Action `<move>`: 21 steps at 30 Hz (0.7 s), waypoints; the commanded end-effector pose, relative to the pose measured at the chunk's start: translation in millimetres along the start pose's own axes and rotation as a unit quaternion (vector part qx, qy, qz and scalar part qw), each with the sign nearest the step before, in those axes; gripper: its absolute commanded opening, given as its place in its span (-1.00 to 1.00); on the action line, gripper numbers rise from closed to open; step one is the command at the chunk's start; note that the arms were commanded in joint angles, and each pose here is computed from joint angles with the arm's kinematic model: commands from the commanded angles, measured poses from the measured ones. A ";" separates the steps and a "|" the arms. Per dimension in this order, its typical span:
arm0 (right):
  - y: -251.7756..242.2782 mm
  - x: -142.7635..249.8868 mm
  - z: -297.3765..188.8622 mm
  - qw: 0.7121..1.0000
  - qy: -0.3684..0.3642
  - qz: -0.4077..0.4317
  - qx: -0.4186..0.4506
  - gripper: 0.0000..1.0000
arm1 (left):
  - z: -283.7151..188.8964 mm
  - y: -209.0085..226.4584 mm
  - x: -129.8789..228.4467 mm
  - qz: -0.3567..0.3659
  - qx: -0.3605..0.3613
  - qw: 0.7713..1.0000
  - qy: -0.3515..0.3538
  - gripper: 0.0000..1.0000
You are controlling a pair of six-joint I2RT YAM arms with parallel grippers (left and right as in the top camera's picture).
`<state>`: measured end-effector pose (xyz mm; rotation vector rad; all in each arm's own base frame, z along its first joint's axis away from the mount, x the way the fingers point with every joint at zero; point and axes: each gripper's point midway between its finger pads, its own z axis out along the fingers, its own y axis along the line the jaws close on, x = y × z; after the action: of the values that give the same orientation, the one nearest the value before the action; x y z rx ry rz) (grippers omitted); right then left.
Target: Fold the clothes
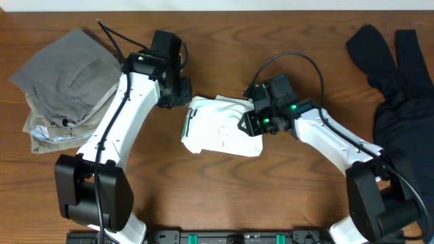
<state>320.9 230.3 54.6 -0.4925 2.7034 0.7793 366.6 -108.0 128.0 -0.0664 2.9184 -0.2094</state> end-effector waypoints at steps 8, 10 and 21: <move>-19.3 -6.6 0.5 0.998 -0.017 0.030 0.045 -0.97 | -1.7 6.3 4.6 -0.001 -0.011 1.000 0.004 -0.47; -23.0 -17.5 -8.9 0.998 -0.036 0.029 0.052 -0.98 | -1.6 6.3 4.7 -0.001 -0.011 1.000 0.004 -0.47; -67.4 -78.7 -66.2 0.981 -0.132 0.026 0.141 -0.98 | -1.7 6.8 6.1 -0.002 -0.012 1.000 0.007 -0.46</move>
<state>394.9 178.7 93.9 -0.2533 2.5660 0.5443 363.1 -105.9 126.7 -0.0688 2.9337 -0.1944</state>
